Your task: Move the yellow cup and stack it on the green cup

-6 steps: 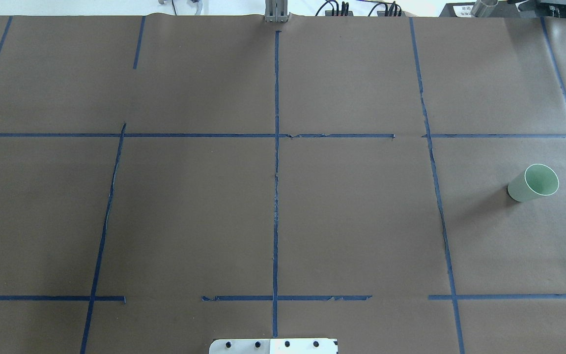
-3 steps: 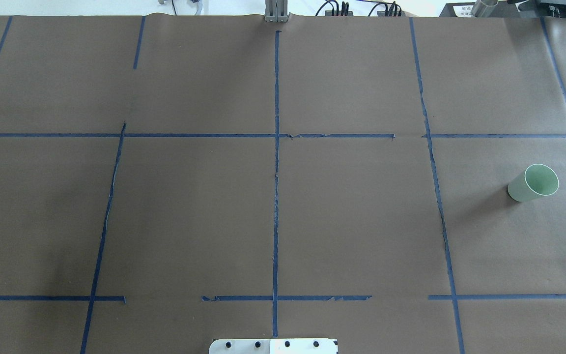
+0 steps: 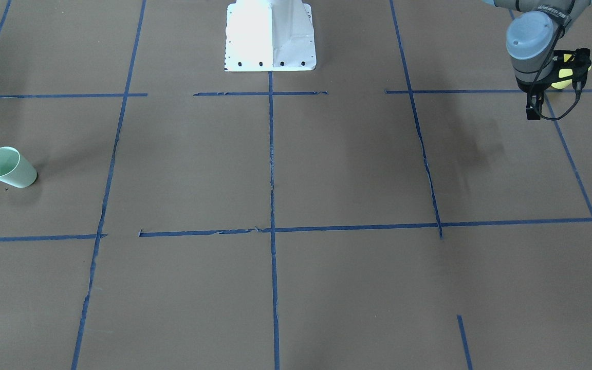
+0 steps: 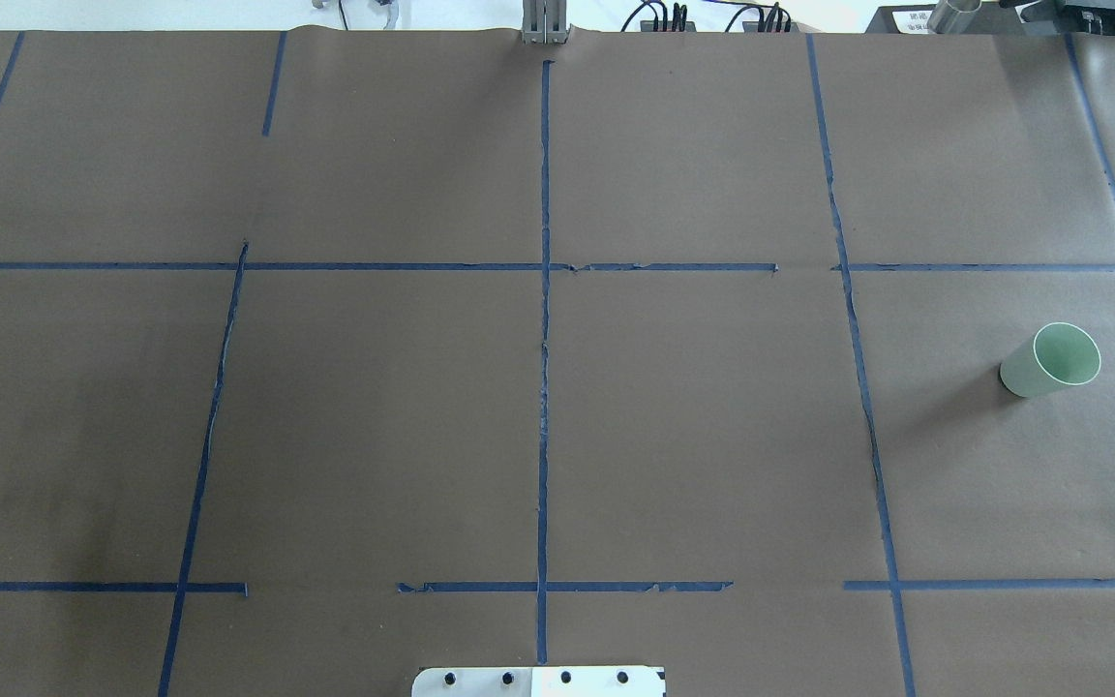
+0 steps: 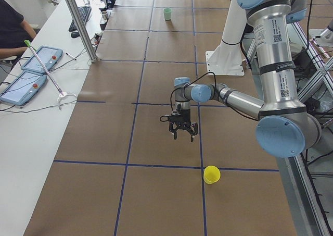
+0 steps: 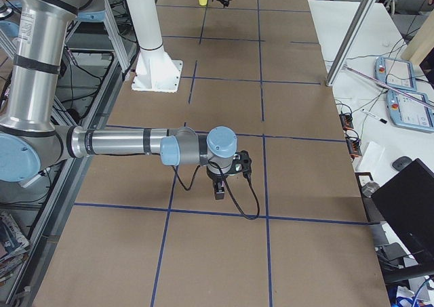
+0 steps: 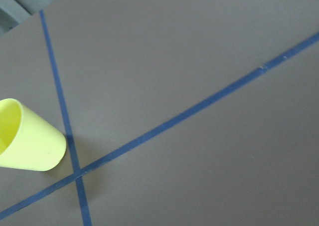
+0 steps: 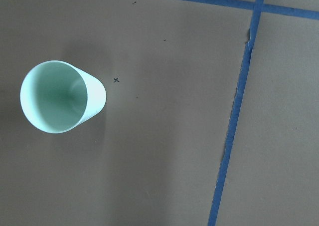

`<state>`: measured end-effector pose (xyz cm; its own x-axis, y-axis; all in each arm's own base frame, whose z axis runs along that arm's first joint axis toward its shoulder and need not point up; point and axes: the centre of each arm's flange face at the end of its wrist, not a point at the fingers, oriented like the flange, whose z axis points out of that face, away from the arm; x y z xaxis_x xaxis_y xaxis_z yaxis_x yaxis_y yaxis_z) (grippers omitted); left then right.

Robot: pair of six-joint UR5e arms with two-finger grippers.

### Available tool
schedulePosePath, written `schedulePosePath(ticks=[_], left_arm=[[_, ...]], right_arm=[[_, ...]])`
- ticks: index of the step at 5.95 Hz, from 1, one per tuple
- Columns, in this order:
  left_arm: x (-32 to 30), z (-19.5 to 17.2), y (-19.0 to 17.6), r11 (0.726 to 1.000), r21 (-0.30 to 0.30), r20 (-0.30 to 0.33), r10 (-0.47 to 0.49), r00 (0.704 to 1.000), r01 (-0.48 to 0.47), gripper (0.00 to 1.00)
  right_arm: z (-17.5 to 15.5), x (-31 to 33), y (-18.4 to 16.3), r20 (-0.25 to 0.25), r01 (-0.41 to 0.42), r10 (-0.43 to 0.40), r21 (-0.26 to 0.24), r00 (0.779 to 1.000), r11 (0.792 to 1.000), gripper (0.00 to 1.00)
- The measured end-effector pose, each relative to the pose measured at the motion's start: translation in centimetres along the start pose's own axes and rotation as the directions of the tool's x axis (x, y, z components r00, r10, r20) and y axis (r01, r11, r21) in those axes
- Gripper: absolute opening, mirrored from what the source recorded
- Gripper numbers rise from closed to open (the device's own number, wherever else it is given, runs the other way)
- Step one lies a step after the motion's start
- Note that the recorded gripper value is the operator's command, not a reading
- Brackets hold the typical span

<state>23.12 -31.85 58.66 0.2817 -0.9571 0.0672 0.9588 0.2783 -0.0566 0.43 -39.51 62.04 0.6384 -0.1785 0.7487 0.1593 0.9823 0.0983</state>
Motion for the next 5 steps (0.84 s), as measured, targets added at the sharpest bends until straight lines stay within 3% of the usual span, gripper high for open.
schedulePosePath(ticks=[2, 4, 5], left_arm=[[-2.5, 4.4, 0.7, 0.969, 0.181, 0.074, -0.181, 0.981, 0.166, 1.00], [-5.1, 10.3, 3.2, 0.899, 0.341, 0.067, -0.314, 0.947, 0.275, 1.00], [-6.4, 11.9, 4.3, 0.868, 0.388, 0.047, -0.355, 0.934, 0.311, 1.00]], right_arm=[[0.7, -0.2, 0.5, 0.013, 0.002, -0.001, -0.019, 1.000, 1.000, 1.00], [1.0, -0.4, 0.6, 0.015, 0.006, -0.006, -0.025, 1.000, 1.000, 1.00], [1.0, -0.4, 0.7, 0.016, 0.007, -0.007, -0.026, 1.000, 1.000, 1.00]])
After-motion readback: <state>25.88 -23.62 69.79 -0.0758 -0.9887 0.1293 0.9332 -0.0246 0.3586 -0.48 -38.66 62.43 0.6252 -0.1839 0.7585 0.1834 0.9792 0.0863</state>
